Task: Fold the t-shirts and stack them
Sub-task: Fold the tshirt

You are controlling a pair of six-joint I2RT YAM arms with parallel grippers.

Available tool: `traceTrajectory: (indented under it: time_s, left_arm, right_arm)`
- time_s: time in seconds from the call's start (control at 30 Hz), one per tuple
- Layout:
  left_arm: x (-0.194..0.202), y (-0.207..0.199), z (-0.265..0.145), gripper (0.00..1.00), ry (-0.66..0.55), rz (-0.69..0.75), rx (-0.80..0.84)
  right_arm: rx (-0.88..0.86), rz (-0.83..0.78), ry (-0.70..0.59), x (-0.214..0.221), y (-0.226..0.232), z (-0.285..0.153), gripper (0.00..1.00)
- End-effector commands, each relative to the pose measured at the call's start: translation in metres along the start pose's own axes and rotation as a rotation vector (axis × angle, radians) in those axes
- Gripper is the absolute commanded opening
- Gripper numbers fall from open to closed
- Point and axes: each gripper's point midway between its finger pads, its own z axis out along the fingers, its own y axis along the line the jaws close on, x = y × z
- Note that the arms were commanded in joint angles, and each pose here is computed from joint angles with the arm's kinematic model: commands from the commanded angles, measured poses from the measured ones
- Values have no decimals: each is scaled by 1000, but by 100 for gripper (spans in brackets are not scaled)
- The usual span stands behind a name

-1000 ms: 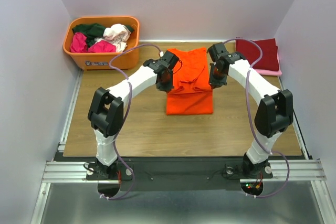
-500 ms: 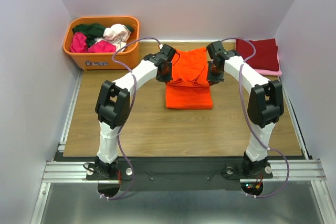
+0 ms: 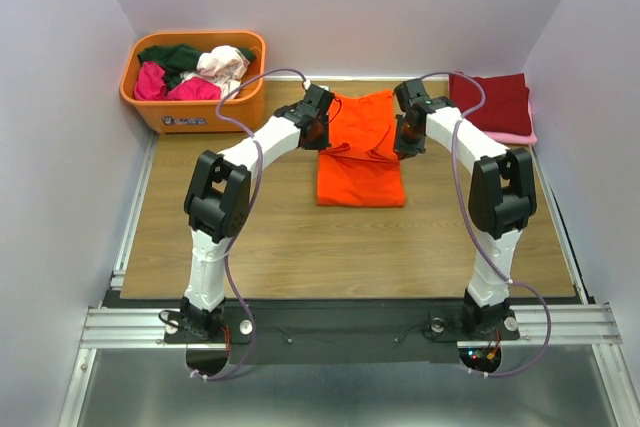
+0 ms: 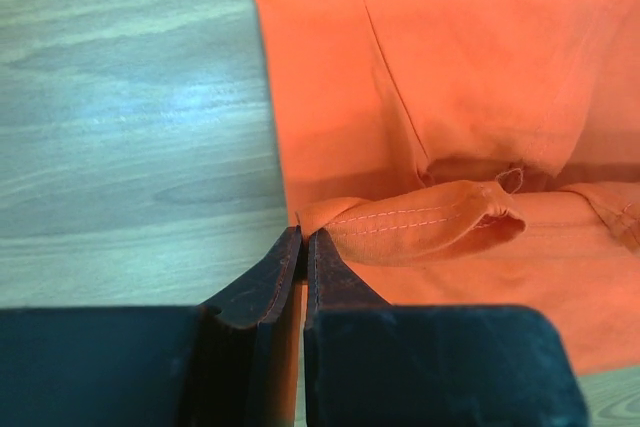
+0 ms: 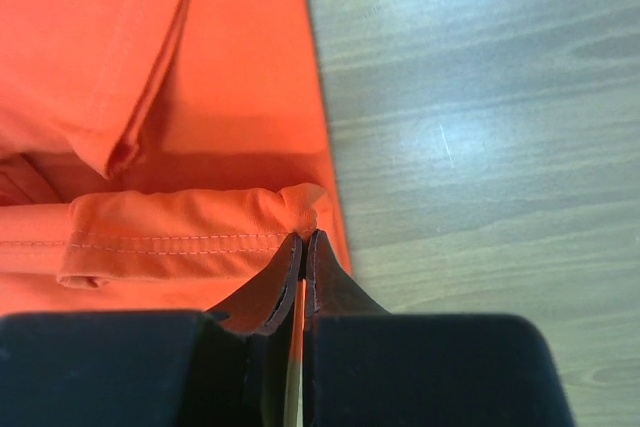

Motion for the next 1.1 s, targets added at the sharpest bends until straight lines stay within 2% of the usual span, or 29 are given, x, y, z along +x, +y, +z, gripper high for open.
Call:
traceTrajectory:
  time_s: [0.0,0.13,0.27,0.37,0.4,0.43,0.47,0.5,0.53,0.57,0.73,0.8,0.93,1.03,1.07]
  left_arm:
    - [-16,19,4,0,-49,3,-38]
    - [-8,25,14,1,-26,8,-52]
    - [-2,26,23,8,-18,8,-49]
    - [3,27,27,25,-9,12,-49]
    - [-2,26,24,40,-29,9,-46]
    - [-2,27,22,48,-35,10,-47]
    - [-9,26,19,61,-60,6,-41]
    - [-14,27,14,68,-77,1,-40]
    - [-24,26,1,74,-109,-4,-43]
    - [-29,26,-5,79,-126,-12,-43]
    - [-55,23,-68,81,-243,-68,-19]
    - [-44,18,-87,81,-253,-79,-9]
    - [9,0,-94,81,-189,-70,20]
    - [37,-26,-90,74,-154,-42,63]
    - [44,-30,-86,66,-139,-32,66]
  right_arm:
    - [13,11,-89,-28,-3,3,1]
    - [21,6,-81,-26,-3,15,1]
    - [31,5,-79,-24,-4,23,1]
    - [33,2,-96,-28,-4,23,8]
    - [31,1,-108,-31,-4,21,10]
    - [37,-4,-125,-36,-5,18,13]
    - [39,-6,-139,-40,-5,15,18]
    - [38,-9,-160,-45,-5,9,24]
    - [45,-27,-183,-52,-7,3,37]
    - [35,-39,-205,-59,-5,-4,42]
    - [-88,-192,-291,-76,10,-40,69]
    - [-157,-283,-315,-75,20,-54,77]
    - [-242,-455,-325,-64,33,-64,85]
    - [-268,-498,-299,-52,35,-57,87]
    - [-261,-517,-294,-51,34,-54,88]
